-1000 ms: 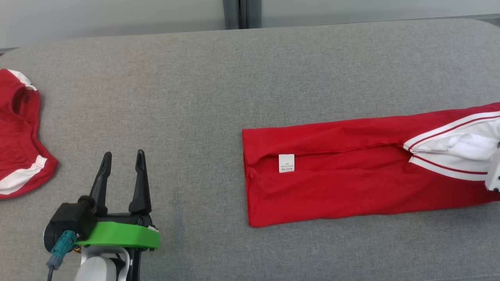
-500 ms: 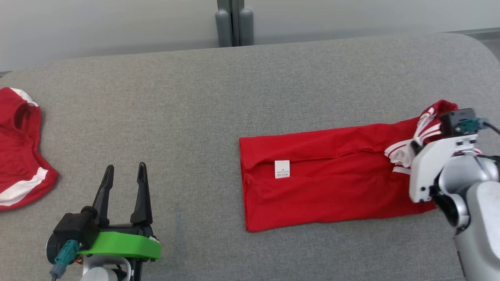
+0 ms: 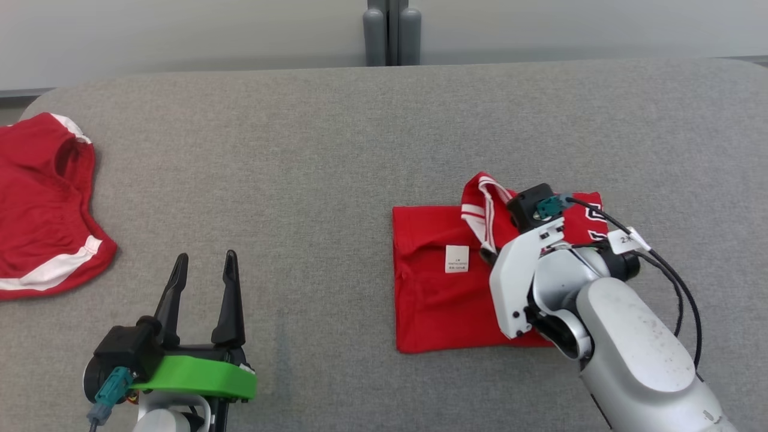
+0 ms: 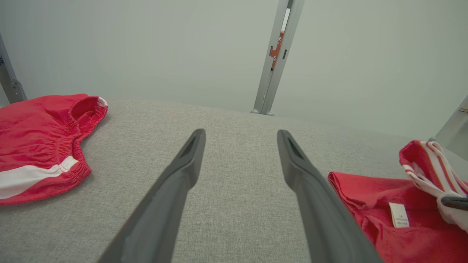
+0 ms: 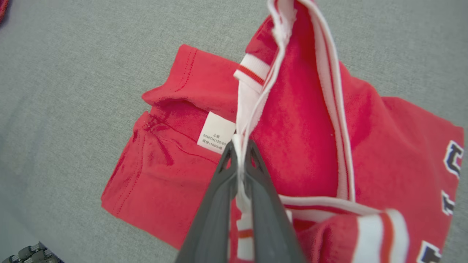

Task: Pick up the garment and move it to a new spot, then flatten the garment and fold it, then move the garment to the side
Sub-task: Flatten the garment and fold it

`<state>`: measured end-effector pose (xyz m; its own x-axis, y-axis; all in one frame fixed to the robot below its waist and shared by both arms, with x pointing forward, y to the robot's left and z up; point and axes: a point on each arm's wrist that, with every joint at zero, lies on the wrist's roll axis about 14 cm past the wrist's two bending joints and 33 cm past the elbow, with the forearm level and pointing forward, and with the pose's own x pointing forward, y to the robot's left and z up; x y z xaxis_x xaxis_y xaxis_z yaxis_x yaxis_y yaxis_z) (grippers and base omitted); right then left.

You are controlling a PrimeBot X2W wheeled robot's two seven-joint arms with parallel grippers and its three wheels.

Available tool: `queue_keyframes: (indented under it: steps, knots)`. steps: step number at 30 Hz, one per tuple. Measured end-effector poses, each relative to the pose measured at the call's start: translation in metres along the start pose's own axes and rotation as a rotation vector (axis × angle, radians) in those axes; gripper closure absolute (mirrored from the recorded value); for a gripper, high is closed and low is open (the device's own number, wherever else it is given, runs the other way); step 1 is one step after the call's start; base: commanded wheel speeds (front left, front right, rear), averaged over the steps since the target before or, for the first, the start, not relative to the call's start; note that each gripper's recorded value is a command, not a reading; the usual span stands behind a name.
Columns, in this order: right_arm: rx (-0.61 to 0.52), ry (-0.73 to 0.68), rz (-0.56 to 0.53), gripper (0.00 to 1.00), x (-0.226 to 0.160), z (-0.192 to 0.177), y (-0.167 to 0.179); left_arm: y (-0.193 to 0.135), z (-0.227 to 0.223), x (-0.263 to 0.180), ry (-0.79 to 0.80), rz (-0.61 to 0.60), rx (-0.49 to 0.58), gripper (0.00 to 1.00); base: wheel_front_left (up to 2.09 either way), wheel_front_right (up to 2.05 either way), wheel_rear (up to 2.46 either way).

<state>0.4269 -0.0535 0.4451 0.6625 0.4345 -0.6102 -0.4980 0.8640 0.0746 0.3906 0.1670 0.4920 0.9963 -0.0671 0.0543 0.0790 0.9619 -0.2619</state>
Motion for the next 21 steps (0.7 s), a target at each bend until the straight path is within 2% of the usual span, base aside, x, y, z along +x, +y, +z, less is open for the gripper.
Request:
queue_keyframes:
  steps: [6, 15, 16, 17, 18, 21]
  knots:
    - [-0.016, 0.033, 0.097, 1.0, 0.024, 0.0, 0.033, 0.007, -0.002, 0.0, 0.007, 0.02, -0.002, 0.0, 0.0, 0.0, 0.0]
    - [-0.05, 0.073, 0.167, 1.0, 0.049, -0.003, 0.058, 0.014, -0.005, -0.003, 0.019, 0.044, 0.001, 0.0, 0.0, 0.0, 0.0]
    - [-0.051, 0.078, 0.17, 0.89, 0.051, -0.004, 0.059, 0.015, -0.005, -0.004, 0.02, 0.047, 0.001, 0.0, 0.0, 0.0, 0.0]
    - [-0.048, 0.081, 0.174, 0.48, 0.052, -0.005, 0.06, 0.016, -0.005, -0.004, 0.02, 0.049, -0.001, 0.0, 0.0, 0.0, 0.0]
    - [-0.045, 0.083, 0.18, 0.0, 0.053, -0.006, 0.062, 0.016, -0.005, -0.005, 0.021, 0.051, 0.0, 0.0, 0.0, 0.0, 0.0]
    - [-0.036, 0.051, 0.193, 0.0, 0.053, 0.0, 0.067, 0.017, -0.004, -0.006, 0.018, 0.054, -0.003, 0.0, 0.0, 0.0, 0.0]
